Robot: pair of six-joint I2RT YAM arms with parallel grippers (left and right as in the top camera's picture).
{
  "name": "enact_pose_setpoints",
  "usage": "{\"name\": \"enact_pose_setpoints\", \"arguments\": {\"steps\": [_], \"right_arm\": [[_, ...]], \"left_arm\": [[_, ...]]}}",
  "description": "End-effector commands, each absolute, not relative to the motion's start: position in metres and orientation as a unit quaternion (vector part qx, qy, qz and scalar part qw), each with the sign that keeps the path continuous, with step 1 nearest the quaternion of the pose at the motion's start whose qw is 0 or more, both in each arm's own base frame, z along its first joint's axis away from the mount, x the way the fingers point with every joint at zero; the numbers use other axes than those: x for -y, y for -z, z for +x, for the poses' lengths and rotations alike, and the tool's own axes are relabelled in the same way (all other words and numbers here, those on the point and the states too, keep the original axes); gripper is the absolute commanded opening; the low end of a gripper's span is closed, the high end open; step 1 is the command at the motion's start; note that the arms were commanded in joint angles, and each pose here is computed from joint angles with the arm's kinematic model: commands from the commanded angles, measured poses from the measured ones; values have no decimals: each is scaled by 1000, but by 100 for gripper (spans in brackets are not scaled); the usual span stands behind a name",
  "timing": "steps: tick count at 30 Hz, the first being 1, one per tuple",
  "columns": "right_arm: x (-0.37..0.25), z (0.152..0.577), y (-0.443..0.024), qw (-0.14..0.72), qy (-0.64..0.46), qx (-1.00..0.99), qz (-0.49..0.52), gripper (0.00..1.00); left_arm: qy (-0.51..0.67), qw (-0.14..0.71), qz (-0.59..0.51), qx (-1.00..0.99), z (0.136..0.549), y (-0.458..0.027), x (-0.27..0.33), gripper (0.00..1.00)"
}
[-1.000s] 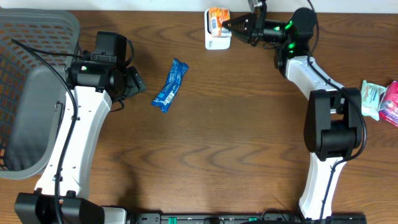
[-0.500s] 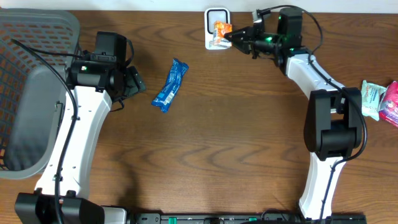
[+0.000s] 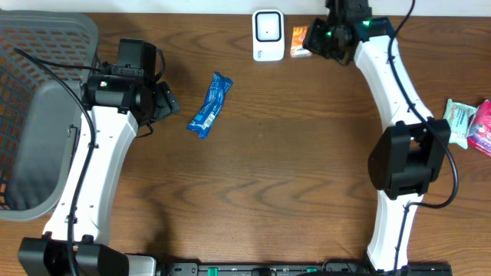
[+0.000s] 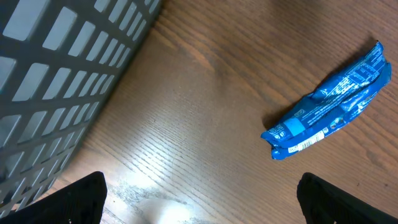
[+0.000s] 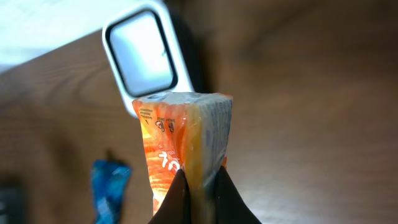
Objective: Scan the item barcode
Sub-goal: 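Hold the orange pack before the scanner window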
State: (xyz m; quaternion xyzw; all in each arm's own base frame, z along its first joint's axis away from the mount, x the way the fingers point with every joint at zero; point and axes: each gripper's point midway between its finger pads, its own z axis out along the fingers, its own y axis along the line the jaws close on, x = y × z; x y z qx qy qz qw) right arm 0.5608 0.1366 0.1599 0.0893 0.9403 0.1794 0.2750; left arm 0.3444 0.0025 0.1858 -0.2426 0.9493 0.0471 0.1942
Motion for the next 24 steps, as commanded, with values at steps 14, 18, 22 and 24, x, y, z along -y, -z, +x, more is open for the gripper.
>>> {"name": "enact_pose_setpoints", "arguments": {"steps": [14,18,22,24], "right_arm": [[-154,609,-187,444,14,-895,29,1],[-169,613,-174,446,19,-895,3,1],[-190,618,-167,459,36,-886,-50,1],[-203,619,-165,467,50,-879,-87,1]], "left_arm": [[-56,197,-247,-947,343,-187,-6,98],[-56,197,-247,-947,343,-187,-6,98],[-56,197,-247,-947,343,-187,-6,98],[-56,197,-247,-947,343,-187,-6,98]]}}
